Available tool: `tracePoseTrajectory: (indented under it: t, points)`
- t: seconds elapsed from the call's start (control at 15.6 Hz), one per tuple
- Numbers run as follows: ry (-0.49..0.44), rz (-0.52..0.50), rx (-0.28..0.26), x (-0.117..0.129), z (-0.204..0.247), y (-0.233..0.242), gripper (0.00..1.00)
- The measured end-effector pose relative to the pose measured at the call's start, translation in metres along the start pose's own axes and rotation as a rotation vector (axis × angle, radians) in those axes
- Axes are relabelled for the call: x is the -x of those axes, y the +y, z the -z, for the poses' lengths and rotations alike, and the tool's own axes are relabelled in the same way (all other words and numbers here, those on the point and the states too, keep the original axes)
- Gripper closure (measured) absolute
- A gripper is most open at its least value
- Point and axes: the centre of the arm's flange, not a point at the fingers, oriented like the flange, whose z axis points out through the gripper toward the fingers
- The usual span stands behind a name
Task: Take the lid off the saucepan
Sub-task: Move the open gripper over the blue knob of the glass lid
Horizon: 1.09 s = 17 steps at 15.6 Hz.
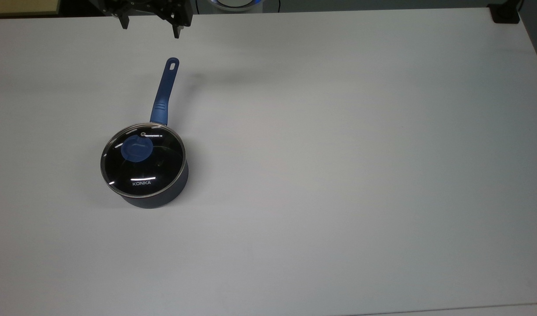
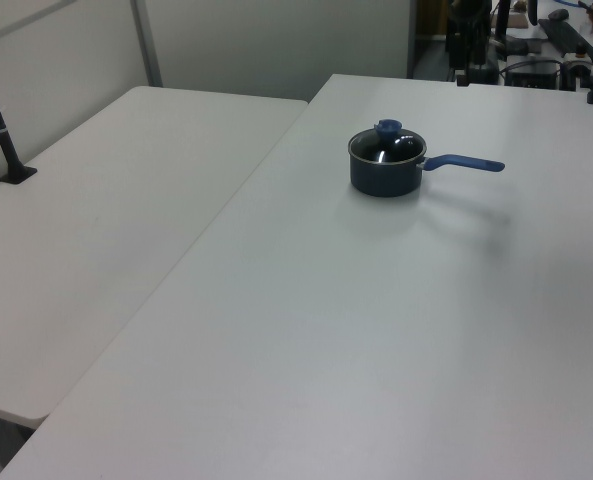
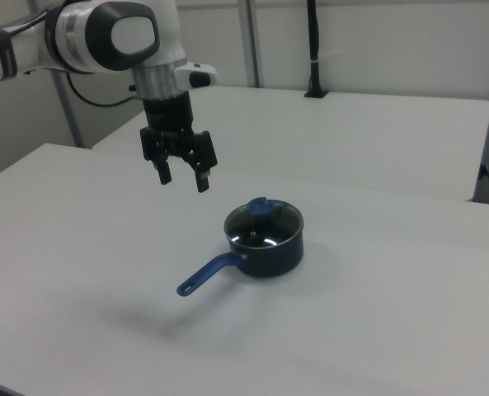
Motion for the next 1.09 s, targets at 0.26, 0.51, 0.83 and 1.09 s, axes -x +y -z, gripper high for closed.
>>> tracePoseTrajectory:
  t: [0.26, 0.51, 0.83, 1.09]
  points:
    - [-0.004, 0.014, -0.002, -0.002, -0.002, -0.009, 0.0]
    - [-0.005, 0.019, -0.001, -0.002, -0.003, -0.012, 0.0]
    - [-0.002, 0.012, -0.001, -0.003, -0.004, -0.008, 0.0]
    - [0.01, 0.017, 0.003, -0.014, -0.014, -0.012, 0.0]
